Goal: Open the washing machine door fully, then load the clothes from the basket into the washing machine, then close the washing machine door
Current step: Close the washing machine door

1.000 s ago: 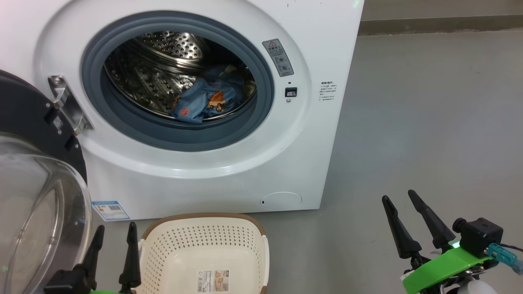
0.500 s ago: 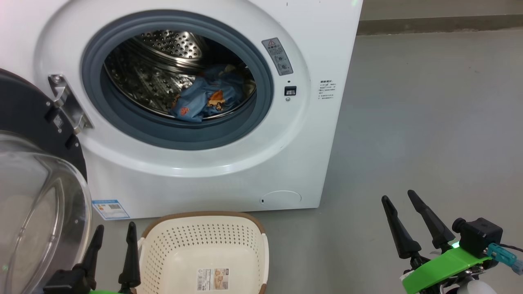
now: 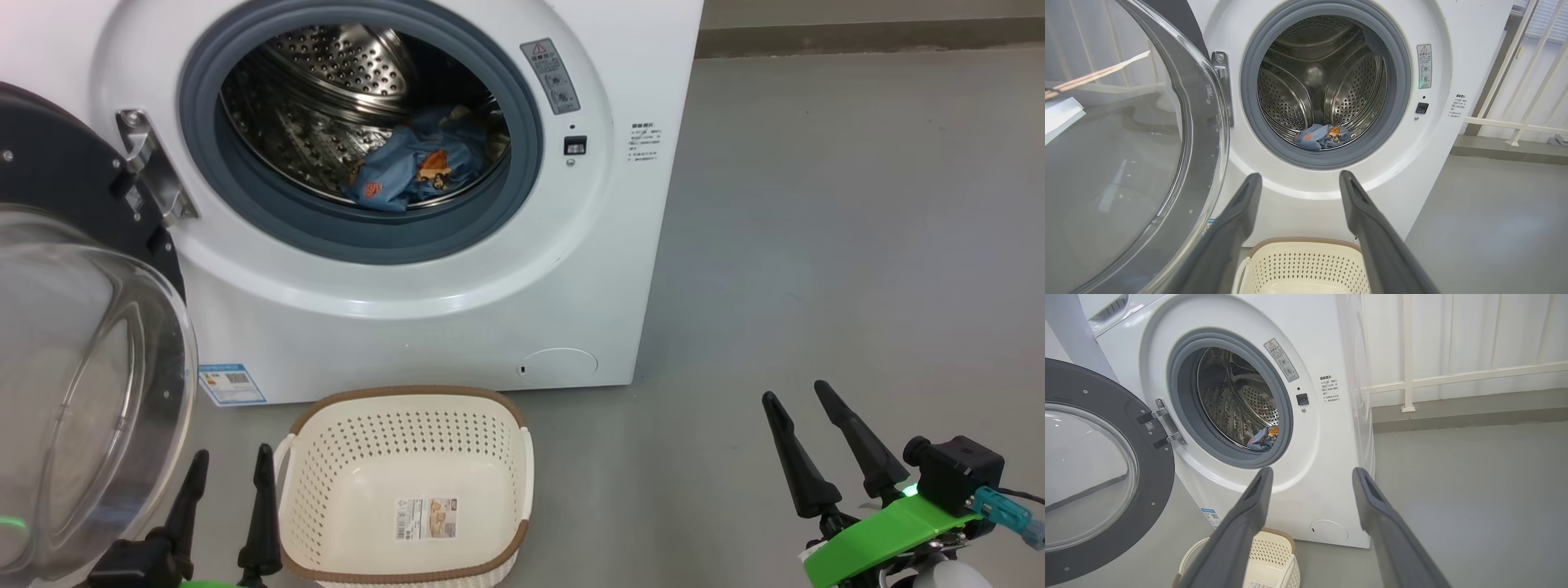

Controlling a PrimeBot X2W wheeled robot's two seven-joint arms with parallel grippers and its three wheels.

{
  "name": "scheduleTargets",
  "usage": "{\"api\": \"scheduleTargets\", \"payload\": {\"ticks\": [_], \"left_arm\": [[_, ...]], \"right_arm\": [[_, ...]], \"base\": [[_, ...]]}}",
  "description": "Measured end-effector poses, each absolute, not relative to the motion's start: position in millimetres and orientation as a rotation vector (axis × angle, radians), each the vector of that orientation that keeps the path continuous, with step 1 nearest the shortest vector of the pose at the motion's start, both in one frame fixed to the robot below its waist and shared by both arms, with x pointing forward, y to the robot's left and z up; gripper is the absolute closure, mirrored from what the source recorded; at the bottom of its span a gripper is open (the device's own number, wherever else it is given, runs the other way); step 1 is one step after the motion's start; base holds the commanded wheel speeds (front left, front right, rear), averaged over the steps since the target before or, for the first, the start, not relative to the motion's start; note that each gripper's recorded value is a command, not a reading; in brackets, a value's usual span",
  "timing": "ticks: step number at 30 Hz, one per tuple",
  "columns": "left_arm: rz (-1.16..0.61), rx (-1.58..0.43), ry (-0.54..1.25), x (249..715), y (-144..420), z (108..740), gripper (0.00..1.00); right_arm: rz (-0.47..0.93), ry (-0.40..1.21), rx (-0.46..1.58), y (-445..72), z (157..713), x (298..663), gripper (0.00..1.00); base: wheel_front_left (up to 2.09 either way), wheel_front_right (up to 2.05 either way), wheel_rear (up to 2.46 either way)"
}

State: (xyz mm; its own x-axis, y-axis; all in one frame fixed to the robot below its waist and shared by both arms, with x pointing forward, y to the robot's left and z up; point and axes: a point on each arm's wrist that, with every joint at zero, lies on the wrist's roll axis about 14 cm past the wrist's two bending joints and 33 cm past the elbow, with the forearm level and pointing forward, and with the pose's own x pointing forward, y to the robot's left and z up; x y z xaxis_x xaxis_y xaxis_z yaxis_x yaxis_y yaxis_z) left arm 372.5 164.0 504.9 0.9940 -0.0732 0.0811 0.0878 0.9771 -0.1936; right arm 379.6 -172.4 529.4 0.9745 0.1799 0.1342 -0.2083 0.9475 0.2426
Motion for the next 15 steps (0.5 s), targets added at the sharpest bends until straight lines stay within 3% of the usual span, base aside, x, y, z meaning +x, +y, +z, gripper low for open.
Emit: {"api": "scheduleTargets", "payload": {"ticks": [15], "left_arm": [[-0.080,-0.198,-0.073,372.1,164.4,504.7,0.00]], "right_arm": [[0.201,-0.110,0.259,-171.4,529.1,380.0,0.00]], "base": [[-0.02,0.02,0.00]]}}
